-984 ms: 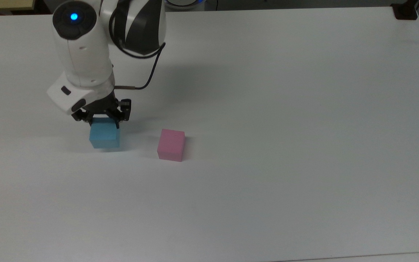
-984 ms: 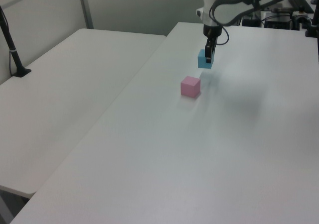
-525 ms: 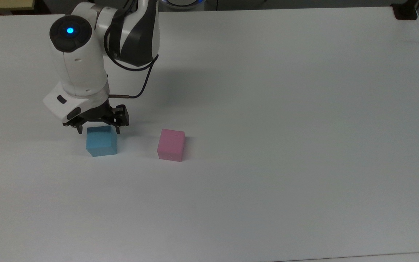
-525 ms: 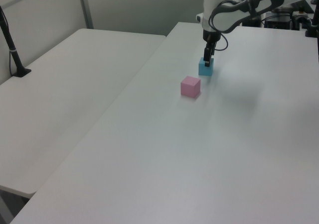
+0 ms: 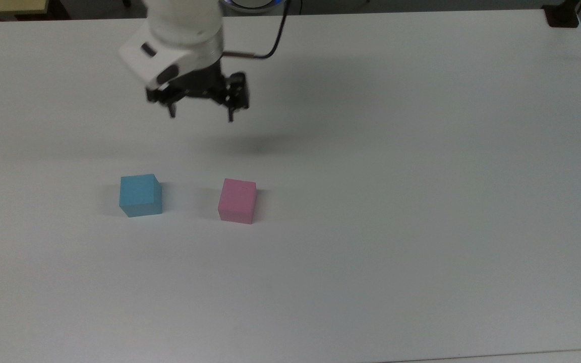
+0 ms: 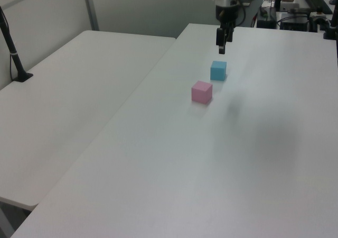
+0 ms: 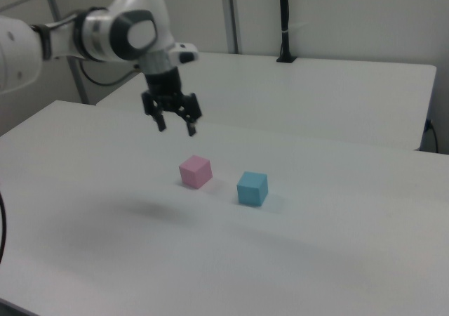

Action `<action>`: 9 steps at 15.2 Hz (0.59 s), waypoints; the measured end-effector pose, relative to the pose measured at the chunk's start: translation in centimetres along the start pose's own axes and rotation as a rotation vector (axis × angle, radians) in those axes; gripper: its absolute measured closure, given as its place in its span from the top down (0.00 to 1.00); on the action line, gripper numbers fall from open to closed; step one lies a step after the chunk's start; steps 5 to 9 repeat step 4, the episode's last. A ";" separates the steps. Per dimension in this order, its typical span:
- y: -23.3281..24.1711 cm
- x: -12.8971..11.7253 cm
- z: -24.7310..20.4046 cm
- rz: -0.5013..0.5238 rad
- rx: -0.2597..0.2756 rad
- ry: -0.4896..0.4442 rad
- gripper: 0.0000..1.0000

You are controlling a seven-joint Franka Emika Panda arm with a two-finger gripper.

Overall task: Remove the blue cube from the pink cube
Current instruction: 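Open the gripper and raise it away from the blue cube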

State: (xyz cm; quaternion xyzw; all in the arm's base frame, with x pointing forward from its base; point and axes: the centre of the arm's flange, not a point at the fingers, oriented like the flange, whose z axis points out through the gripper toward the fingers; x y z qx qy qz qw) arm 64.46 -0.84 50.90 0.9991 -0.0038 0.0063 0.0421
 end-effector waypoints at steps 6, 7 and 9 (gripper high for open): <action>-2.2 -2.7 -4.3 0.040 0.012 0.006 1.00; -2.2 -2.7 -4.3 0.040 0.012 0.006 1.00; -2.2 -2.7 -4.3 0.040 0.012 0.006 1.00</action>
